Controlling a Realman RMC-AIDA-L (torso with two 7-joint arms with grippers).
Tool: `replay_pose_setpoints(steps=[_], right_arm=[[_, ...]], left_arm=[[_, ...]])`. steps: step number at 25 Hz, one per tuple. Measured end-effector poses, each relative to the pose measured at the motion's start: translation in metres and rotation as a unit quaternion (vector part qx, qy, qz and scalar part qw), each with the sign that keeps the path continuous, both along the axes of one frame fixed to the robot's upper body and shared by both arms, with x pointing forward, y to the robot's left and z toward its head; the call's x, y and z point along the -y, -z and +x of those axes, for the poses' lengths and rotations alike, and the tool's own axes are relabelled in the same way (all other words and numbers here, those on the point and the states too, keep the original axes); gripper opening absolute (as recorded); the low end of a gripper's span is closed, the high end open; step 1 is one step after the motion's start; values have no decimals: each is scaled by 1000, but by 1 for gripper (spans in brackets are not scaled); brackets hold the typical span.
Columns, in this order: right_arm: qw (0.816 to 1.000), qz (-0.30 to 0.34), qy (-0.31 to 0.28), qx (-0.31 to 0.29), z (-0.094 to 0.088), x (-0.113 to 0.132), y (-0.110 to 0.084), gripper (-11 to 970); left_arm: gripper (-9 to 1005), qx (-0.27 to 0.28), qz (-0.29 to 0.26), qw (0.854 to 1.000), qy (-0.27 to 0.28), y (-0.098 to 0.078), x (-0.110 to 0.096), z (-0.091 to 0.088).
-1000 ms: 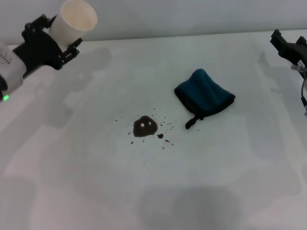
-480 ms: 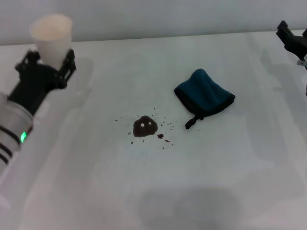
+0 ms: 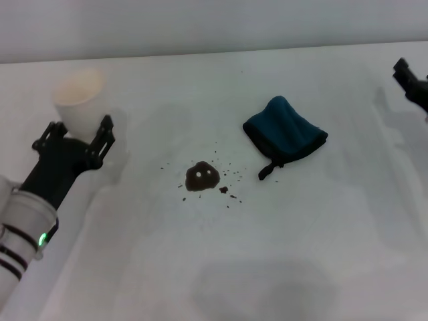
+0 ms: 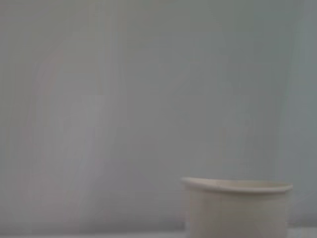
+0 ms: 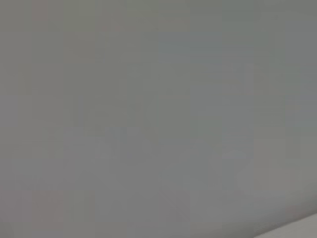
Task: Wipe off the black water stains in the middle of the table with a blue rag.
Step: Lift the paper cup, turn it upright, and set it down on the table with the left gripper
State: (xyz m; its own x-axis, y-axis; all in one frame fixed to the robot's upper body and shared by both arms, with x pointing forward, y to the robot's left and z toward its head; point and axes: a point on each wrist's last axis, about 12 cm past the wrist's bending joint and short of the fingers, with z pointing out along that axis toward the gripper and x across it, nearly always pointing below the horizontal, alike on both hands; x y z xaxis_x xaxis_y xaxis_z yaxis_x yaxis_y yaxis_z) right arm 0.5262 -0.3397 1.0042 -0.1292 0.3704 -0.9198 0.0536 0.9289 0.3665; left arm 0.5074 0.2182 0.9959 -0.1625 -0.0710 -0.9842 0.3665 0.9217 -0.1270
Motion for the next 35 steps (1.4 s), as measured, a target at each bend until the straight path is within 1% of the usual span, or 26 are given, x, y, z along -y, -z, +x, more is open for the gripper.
replay_pose_setpoints(steps=[3, 7, 11, 15, 22, 28, 35], right_arm=[[1000, -6, -17, -2, -5, -2, 2, 842], [1000, -7, -25, -2, -12, -3, 5, 844], [999, -15, -38, 3, -9, -3, 2, 844], [998, -28, -52, 16, -3, -3, -4, 843], [998, -35, -54, 22, 0, 1, -8, 842], [997, -39, -55, 23, 1, 2, -9, 843], [998, -37, -49, 21, -3, 5, -7, 844]], left_arm=[[673, -10, 4, 1000, -5, 4, -4, -4], [674, -21, 10, 1000, -14, 9, -9, -9], [672, -34, 16, 999, -21, 12, -12, -7], [673, -55, 23, 998, -16, 15, -7, -4], [676, -70, 29, 997, -15, 19, -5, -6], [679, -80, 23, 996, -21, 24, -6, -15], [682, -88, 11, 996, -24, 27, -5, -27]])
